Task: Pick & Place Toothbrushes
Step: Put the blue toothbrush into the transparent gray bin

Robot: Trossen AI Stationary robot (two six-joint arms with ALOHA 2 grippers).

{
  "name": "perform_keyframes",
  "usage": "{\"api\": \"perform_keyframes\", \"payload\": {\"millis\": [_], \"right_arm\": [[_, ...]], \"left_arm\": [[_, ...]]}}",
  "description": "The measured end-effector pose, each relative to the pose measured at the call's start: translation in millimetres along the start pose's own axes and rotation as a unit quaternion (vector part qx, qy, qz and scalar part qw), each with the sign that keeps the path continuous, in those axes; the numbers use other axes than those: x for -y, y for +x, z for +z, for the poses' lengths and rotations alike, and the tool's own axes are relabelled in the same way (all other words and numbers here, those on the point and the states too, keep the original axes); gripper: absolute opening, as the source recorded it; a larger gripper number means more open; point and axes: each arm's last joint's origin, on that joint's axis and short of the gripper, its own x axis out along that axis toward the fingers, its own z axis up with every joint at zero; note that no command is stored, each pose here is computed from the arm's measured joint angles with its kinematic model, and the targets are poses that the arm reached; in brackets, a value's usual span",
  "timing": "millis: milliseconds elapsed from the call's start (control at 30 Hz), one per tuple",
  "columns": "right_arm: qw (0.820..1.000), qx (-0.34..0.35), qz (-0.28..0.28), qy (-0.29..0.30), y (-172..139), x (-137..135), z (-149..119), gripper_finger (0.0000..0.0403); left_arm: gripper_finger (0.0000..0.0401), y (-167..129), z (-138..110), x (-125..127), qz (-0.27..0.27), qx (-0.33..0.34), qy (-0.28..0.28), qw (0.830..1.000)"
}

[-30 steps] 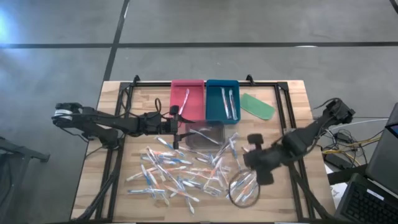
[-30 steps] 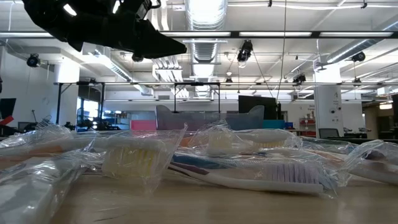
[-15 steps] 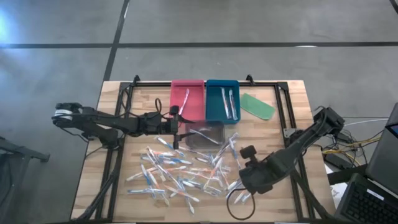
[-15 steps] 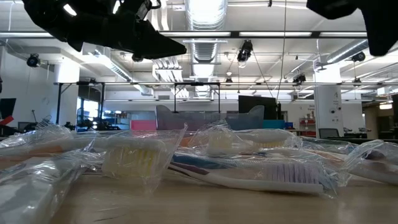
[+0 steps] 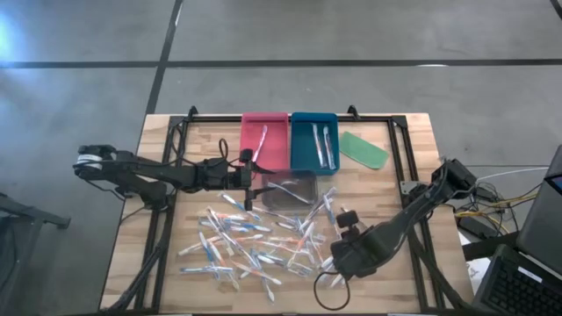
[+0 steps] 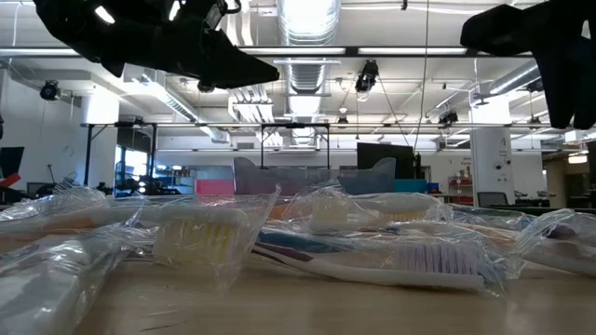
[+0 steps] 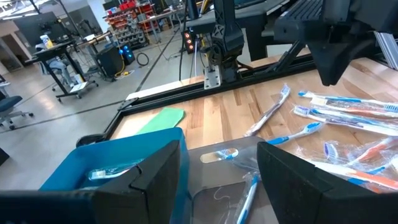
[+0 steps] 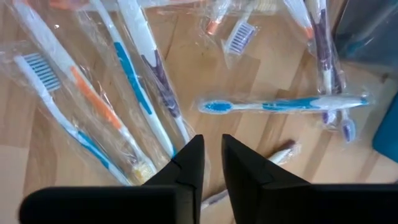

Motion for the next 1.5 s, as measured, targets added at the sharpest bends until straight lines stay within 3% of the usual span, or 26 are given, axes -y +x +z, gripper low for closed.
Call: {"api": "perform_keyframes", "payload": {"millis": [400, 1033, 1500], "right_arm": [[0.999, 0.036, 0.031, 0.016, 9, -11, 3, 0.0118], [0.993, 0.038, 0.07, 0.083, 59, -23, -19, 0.0146], [0.992, 0.037, 0.072, 0.098, 76, -23, -29, 0.0093]], "left_arm": [[0.0218, 0, -1, 0, -0.001, -0.004, 0.0, 1.0], [0.0218, 0, -1, 0, -0.001, -0.006, 0.0, 1.0], [0.0218, 0, -1, 0, -0.001, -0.006, 0.001, 1.0]]}}
